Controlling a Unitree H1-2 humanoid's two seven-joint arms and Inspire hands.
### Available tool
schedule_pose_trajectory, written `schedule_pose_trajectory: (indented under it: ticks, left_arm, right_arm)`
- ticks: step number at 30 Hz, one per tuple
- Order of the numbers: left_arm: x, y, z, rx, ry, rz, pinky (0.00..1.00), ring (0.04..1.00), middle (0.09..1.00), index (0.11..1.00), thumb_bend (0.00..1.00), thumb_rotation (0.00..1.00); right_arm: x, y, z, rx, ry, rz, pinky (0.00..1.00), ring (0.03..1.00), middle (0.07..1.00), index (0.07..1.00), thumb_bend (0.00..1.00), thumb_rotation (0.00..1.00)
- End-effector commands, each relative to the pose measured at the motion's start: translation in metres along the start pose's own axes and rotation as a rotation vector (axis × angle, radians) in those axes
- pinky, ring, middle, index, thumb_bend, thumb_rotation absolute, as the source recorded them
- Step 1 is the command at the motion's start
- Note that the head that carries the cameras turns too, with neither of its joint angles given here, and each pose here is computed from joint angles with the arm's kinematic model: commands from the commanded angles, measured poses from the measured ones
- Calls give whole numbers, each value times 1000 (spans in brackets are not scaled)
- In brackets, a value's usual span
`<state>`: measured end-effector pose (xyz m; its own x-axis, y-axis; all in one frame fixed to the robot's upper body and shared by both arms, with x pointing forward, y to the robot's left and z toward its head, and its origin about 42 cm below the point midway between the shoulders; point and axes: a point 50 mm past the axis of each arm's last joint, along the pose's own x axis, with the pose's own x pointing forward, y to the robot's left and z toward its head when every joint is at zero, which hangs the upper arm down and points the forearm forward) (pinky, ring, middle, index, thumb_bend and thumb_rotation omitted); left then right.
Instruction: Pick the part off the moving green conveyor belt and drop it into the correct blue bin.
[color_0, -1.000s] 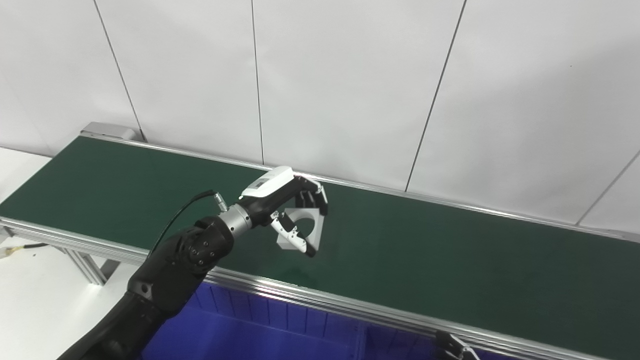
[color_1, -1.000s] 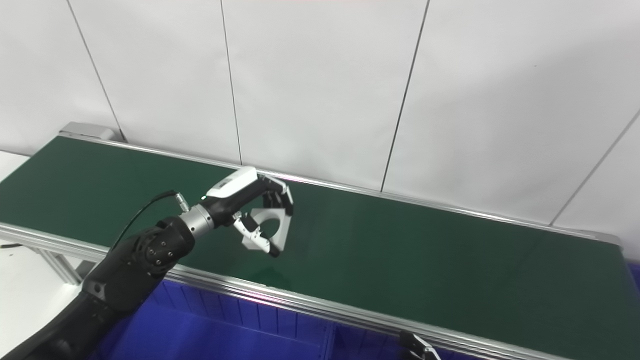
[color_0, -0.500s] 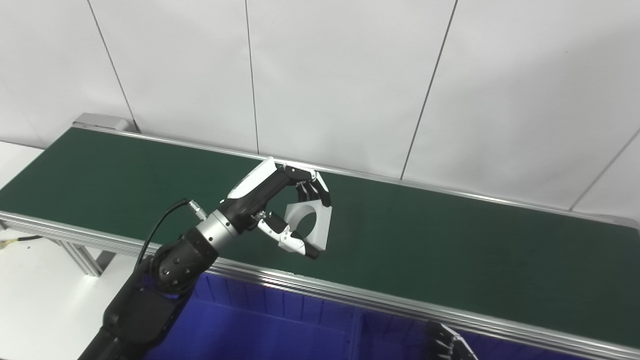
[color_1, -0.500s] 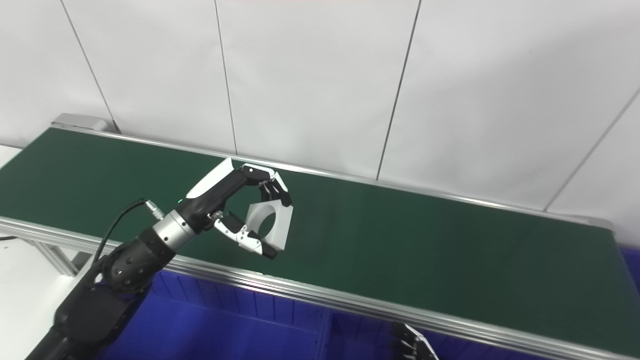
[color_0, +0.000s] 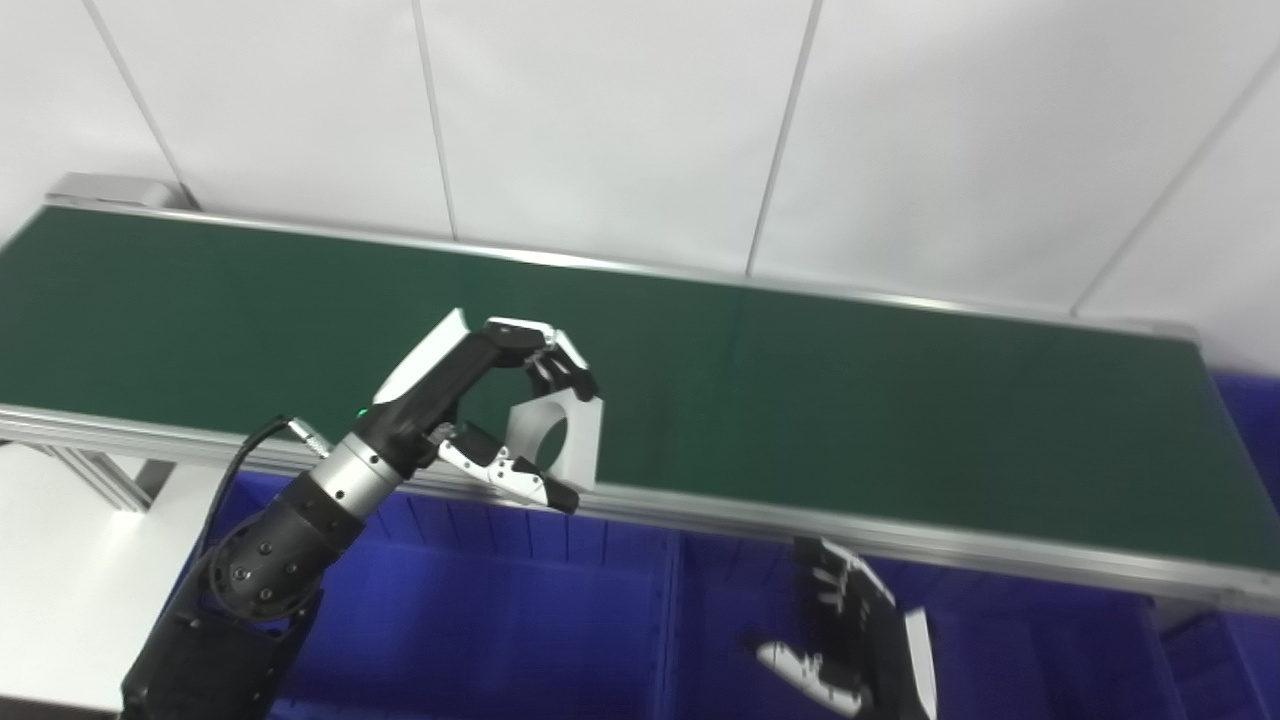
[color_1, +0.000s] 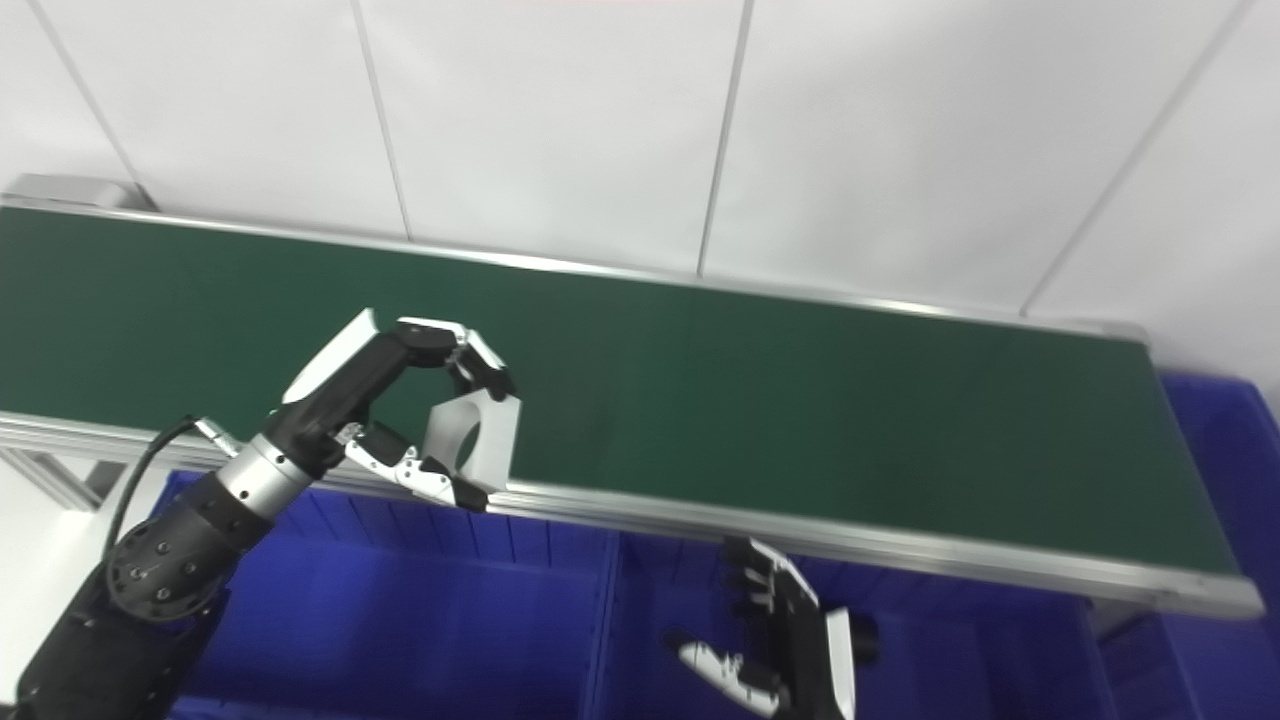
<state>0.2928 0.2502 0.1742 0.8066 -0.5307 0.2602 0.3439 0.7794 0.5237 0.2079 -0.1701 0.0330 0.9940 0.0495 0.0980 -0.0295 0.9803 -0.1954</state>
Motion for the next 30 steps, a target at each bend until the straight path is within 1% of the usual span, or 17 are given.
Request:
schedule_pose_trajectory:
  ticks: [1, 7, 11, 14, 18, 21, 24, 28, 30]
  left_arm:
    - [4, 7, 6, 0, -36, 20, 376, 437, 490, 493, 478, 0]
    - [5, 5, 1, -5, -17, -28, 402, 436, 483, 485, 479, 0]
    - [3, 4, -7, -20, 5, -60, 401, 437, 478, 488, 479, 0]
    - [-2, -1, -23, -57, 70, -102, 421, 444, 474, 492, 480, 0]
    - [-9, -9, -41, -94, 138, -135, 430, 448, 473, 495, 480, 0]
    - [-16, -16, -53, -143, 200, -153, 402, 441, 478, 500, 479, 0]
    - [-22, -23, -60, -137, 244, -166, 380, 432, 485, 512, 478, 0]
    - [-23, -32, -70, -115, 283, -187, 377, 436, 485, 507, 478, 0]
    - [-23, -36, -75, -102, 301, -183, 384, 438, 485, 502, 479, 0]
  right_arm:
    - [4, 2, 13, 20, -54, -3, 549, 665, 718, 714, 657, 12]
    - [6, 6, 16, 21, -45, 4, 537, 660, 711, 712, 662, 23]
    - [5, 8, 17, 20, -42, 8, 544, 669, 720, 712, 664, 22]
    - [5, 8, 18, 20, -37, 3, 544, 667, 721, 714, 667, 27]
    - [6, 6, 18, 16, -39, 6, 545, 667, 719, 714, 663, 20]
    - [5, 6, 18, 20, -33, 11, 548, 668, 721, 715, 662, 24]
    - [6, 7, 20, 24, -36, 13, 546, 665, 722, 718, 668, 63]
    - [8, 8, 20, 26, -48, 16, 544, 662, 719, 717, 677, 72]
    - [8, 8, 21, 31, -50, 14, 549, 667, 720, 719, 673, 61]
